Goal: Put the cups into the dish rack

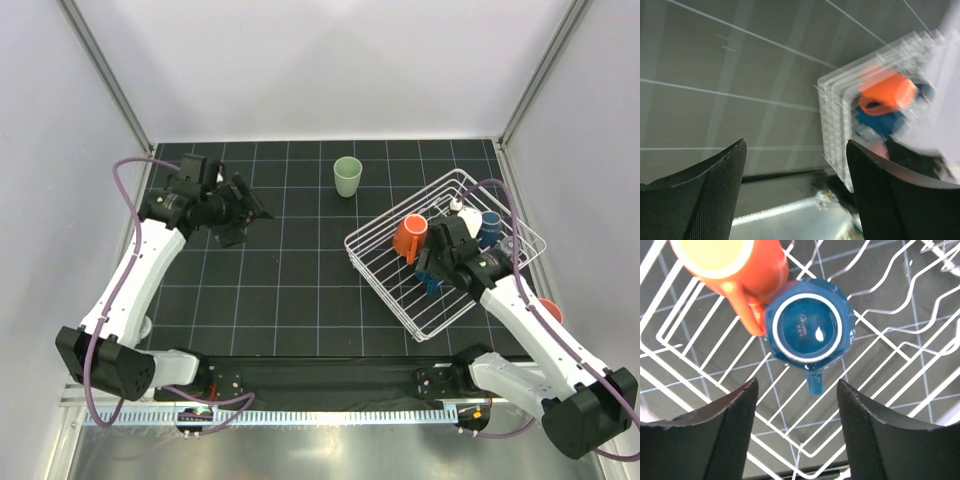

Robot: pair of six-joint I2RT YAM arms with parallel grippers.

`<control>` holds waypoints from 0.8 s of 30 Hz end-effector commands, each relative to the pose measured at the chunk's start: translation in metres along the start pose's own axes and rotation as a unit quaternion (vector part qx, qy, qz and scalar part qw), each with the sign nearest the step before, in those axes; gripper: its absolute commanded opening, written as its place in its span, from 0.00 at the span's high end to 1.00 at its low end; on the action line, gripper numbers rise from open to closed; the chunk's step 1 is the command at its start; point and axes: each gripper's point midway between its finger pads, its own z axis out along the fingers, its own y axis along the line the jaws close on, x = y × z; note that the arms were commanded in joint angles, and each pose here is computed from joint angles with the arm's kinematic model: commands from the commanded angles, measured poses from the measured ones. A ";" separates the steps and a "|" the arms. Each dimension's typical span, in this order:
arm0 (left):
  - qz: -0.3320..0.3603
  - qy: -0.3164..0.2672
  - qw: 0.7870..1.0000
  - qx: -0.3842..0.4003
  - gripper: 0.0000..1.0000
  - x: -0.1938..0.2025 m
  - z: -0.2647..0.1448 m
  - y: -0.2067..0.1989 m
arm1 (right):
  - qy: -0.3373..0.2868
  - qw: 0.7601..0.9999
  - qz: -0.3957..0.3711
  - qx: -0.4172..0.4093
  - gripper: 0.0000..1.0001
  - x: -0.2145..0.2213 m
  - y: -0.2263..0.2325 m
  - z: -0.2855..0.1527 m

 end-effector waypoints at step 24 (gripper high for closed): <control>-0.147 -0.187 0.815 -0.529 0.00 -0.065 -0.115 0.311 | -0.022 0.996 -0.058 -0.066 0.30 -0.050 0.028 -0.041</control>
